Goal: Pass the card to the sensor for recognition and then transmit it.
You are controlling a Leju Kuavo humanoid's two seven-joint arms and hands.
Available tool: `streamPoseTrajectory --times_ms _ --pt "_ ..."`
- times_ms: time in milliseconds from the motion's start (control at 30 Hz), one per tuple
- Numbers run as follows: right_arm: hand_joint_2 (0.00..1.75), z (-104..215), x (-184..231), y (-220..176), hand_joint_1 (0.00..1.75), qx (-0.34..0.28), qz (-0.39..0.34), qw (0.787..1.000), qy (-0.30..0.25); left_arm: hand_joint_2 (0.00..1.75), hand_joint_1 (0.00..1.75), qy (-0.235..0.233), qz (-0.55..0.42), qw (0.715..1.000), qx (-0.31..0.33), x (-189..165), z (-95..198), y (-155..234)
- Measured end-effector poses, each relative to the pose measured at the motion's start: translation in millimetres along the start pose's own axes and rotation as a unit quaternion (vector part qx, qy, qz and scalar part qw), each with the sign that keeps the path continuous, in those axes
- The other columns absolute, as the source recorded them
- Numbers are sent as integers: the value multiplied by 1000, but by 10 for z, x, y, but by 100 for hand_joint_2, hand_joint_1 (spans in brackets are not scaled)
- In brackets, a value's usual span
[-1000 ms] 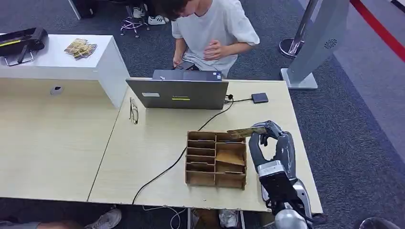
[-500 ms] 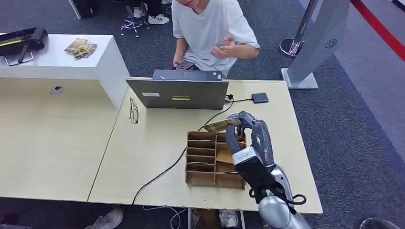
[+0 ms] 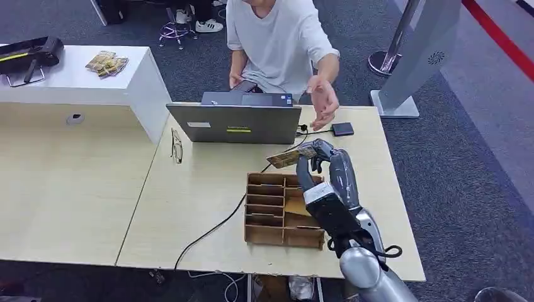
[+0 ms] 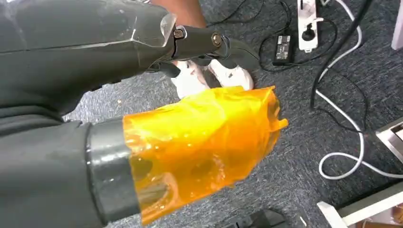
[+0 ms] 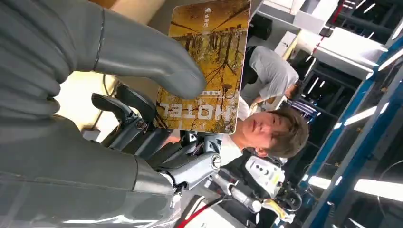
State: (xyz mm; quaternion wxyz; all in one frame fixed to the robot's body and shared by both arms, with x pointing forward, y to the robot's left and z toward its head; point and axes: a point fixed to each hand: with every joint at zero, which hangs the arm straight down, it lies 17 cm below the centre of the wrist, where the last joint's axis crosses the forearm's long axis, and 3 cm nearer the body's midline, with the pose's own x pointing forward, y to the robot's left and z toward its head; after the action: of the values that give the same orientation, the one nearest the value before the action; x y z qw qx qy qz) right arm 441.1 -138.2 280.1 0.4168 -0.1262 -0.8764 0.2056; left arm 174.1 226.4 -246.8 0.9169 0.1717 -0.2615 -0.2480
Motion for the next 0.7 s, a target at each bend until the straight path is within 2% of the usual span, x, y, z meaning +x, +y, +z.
streamPoseTrajectory --times_ms 300,700 --pt "175 -199 -24 17 175 18 8 1000 2 0 0 -12 1 1000 1 48 -8 15" --pt "175 -153 -71 100 175 29 -4 1000 11 0 0 -15 4 1000 2 47 -3 15"
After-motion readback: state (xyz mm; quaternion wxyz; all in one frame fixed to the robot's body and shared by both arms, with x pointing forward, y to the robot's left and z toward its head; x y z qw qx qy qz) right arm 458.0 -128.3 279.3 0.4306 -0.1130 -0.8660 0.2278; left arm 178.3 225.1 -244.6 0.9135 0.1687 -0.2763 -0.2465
